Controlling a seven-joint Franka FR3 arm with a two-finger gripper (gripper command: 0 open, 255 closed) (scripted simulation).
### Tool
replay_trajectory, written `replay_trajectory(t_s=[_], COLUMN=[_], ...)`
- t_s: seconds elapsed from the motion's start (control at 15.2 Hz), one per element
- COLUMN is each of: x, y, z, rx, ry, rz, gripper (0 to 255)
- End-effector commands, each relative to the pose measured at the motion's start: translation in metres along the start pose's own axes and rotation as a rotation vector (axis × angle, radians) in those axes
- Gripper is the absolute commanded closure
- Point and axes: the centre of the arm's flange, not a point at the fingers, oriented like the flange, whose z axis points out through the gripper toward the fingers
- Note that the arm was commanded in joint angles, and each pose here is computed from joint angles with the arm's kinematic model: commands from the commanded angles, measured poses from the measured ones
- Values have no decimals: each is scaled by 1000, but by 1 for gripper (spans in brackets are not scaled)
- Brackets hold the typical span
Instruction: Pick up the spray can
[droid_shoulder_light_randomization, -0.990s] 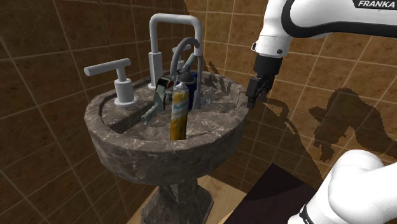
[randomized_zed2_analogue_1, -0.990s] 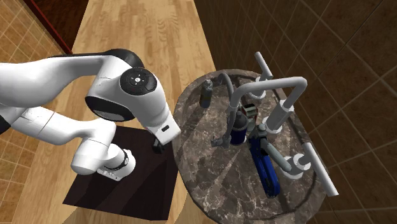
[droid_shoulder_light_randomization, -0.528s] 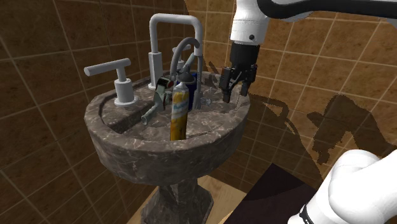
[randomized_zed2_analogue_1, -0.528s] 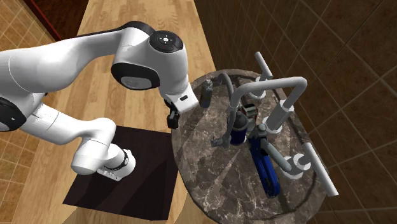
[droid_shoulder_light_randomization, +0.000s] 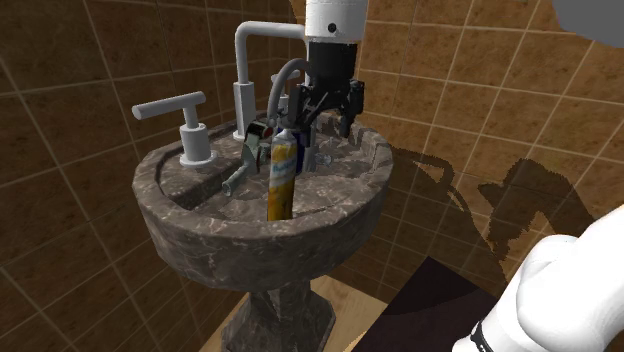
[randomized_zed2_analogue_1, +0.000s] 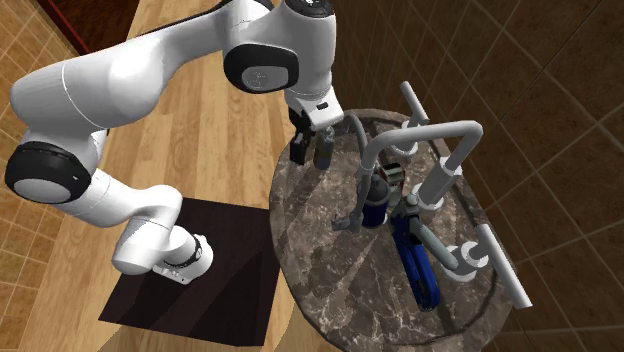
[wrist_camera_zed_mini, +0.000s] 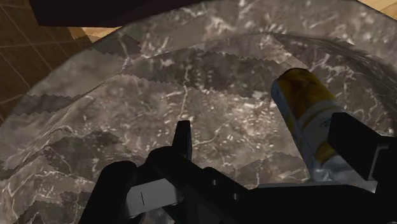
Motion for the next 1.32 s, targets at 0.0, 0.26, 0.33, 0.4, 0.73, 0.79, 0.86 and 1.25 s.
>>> replay_trajectory(t_s=[0.0, 0.26, 0.33, 0.4, 0.73, 0.79, 0.86, 1.25], x=[12, 36, 37, 37, 39, 39, 39, 39], y=[-23, -70, -71, -71, -71, -71, -71, -70], z=[-8, -25, -25, -20, 6, 15, 15, 15], rx=[-5, -20, -20, -20, -20, -20, -20, -20], ry=[-2, -4, -5, -5, -5, -5, -5, -4], rz=[30, 82, 84, 84, 84, 84, 84, 84], gripper=[0, 0, 0, 0, 0, 0, 0, 255])
